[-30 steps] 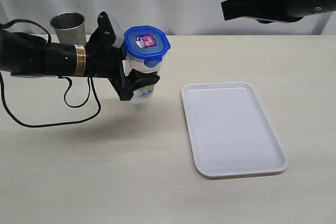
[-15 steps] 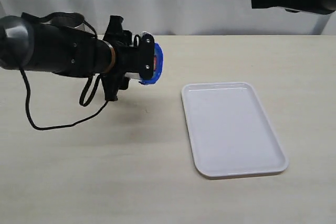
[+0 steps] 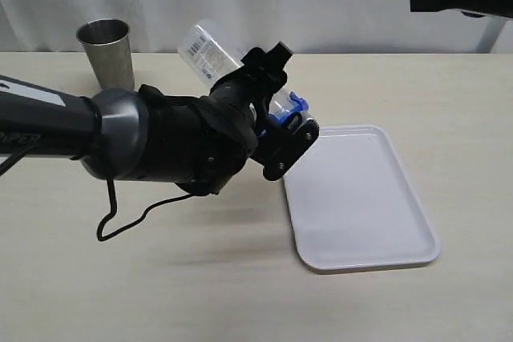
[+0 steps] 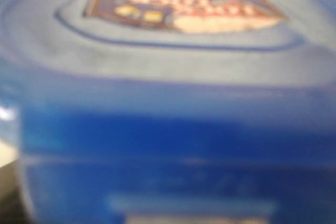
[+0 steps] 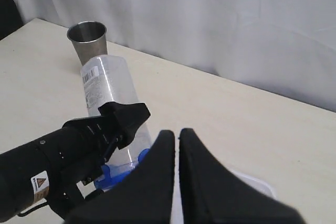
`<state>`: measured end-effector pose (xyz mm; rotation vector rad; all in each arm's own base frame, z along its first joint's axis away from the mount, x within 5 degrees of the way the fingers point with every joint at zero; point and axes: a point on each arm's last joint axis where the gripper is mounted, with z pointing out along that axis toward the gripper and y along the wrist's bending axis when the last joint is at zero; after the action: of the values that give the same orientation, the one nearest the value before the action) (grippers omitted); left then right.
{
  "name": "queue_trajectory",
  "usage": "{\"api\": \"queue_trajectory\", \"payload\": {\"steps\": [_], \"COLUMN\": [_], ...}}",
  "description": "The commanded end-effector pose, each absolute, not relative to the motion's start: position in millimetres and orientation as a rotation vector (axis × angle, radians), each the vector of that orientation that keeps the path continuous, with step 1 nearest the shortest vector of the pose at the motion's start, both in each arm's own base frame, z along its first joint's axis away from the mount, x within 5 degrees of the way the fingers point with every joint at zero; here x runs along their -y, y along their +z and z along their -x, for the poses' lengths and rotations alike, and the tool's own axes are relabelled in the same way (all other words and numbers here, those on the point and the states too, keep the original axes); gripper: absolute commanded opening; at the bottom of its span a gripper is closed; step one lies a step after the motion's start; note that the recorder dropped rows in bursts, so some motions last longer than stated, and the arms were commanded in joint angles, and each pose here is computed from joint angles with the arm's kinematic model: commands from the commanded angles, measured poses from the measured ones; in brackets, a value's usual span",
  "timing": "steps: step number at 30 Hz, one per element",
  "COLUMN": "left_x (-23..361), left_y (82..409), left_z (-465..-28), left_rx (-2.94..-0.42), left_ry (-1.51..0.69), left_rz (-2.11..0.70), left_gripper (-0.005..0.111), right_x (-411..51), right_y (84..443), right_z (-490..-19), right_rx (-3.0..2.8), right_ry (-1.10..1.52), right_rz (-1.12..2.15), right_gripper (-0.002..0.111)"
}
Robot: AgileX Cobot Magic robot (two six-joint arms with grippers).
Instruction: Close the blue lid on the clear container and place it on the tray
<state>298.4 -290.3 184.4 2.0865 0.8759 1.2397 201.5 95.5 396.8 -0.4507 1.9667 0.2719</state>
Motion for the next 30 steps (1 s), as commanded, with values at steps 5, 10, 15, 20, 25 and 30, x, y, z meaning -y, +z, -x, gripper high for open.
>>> {"api": "queue_trajectory", "payload": {"steps": [5, 10, 15, 20, 25, 30], "left_x": [349, 380, 386, 383, 369, 364], "left_y": [157, 136, 131, 133, 135, 135], "left_z": [-272, -267, -270, -272, -295, -301], "left_rx": [-0.737, -0.693, -0.69, -1.07, -1.53, -1.49], "left_ry": [0.873, 0.874, 0.873, 0.596, -0.102, 0.004], "left_rz": [-2.147, -2.155, -2.152, -1.971, -1.654, -1.687], "left_gripper": [0.0, 0.0, 0.0, 0.0, 0.0, 0.0], "right_x": [-94, -94, -94, -94, -94, -94], "right_y": [396, 396, 396, 397, 397, 398], "right_z": [-200, -200, -200, -200, -200, -201], "right_rx": [-1.968, -1.968, -1.964, -1.96, -1.956, -1.945], "right_ry": [0.257, 0.257, 0.257, 0.255, 0.256, 0.258], "right_rz": [0.464, 0.464, 0.463, 0.464, 0.463, 0.46], "right_gripper": [0.004, 0.004, 0.004, 0.004, 0.004, 0.004]}}
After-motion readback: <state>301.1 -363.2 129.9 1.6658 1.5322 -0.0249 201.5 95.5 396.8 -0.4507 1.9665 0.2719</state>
